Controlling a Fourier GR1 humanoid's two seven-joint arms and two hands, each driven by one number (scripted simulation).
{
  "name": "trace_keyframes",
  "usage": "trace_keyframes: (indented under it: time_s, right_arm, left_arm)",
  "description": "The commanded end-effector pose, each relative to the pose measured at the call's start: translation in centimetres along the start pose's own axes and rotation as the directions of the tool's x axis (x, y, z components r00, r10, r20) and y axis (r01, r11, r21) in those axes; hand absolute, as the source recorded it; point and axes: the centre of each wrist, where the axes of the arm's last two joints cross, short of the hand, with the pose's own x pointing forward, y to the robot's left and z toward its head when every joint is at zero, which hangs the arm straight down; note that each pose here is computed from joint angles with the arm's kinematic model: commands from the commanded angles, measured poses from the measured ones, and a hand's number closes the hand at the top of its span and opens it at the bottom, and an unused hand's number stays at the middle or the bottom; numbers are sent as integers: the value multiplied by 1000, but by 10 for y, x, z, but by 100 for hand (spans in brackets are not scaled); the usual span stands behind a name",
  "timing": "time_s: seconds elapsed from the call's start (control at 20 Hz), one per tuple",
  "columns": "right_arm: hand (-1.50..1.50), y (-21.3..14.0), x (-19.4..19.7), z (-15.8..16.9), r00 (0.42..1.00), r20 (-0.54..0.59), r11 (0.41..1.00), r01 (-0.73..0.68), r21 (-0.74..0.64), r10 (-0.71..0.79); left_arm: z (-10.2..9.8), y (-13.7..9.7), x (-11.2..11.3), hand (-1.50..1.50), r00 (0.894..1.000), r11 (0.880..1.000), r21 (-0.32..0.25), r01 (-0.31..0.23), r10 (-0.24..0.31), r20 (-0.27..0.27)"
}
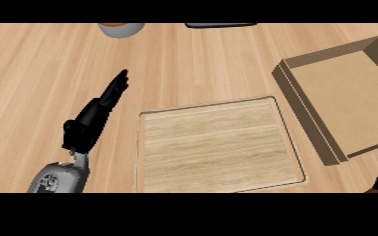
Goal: Pick the sweet potato from the tray and place it in the cardboard box
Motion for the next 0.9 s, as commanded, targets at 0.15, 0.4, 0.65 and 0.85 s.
trace_keyframes:
  time_s: [0.15,0.4,0.65,0.85]
  right_arm:
    - [150,-60,22,17,988,74,979,144,-146,-135]
    - [150,-85,15,48,978,-6,953,202,-226,-208]
    - [150,-124,-8,57,967,-89,930,200,-308,-237]
    - [150,-157,-23,55,962,-146,925,169,-340,-229]
  left_arm:
    - [8,-4,-12,0,1000,1000,10,-7,7,-8]
    - [4,-5,-2,0,1000,1000,-4,-1,1,-2]
    - [-2,-4,-3,0,1000,999,-38,9,-8,9]
    - [-7,-12,4,0,1000,999,-42,12,-11,22]
